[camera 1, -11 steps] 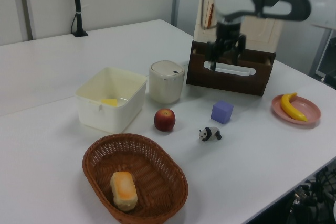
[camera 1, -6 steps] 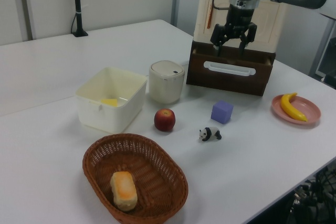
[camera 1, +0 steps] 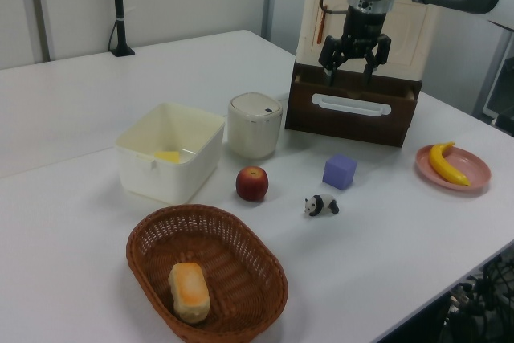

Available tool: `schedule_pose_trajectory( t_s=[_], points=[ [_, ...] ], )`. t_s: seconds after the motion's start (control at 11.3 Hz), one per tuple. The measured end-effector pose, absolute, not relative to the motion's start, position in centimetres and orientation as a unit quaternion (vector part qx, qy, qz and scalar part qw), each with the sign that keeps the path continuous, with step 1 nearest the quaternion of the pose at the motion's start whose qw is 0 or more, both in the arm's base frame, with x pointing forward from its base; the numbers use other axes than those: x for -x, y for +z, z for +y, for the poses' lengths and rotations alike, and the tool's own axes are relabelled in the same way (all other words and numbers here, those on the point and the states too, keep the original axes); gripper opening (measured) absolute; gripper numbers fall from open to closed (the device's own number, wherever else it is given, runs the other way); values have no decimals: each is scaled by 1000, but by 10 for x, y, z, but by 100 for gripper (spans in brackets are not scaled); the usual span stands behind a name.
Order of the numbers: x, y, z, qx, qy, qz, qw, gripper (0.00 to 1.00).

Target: Slide the drawer open

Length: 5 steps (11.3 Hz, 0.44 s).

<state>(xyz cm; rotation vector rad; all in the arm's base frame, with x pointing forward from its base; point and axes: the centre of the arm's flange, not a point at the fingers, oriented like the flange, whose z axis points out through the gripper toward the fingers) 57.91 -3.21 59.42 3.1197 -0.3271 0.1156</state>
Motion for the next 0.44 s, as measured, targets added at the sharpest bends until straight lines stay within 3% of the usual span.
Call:
schedule_pose_trajectory(
  t_s=[0.44],
  points=[
    [-571,602,-33,-995,31,-97,2,100]
  ],
)
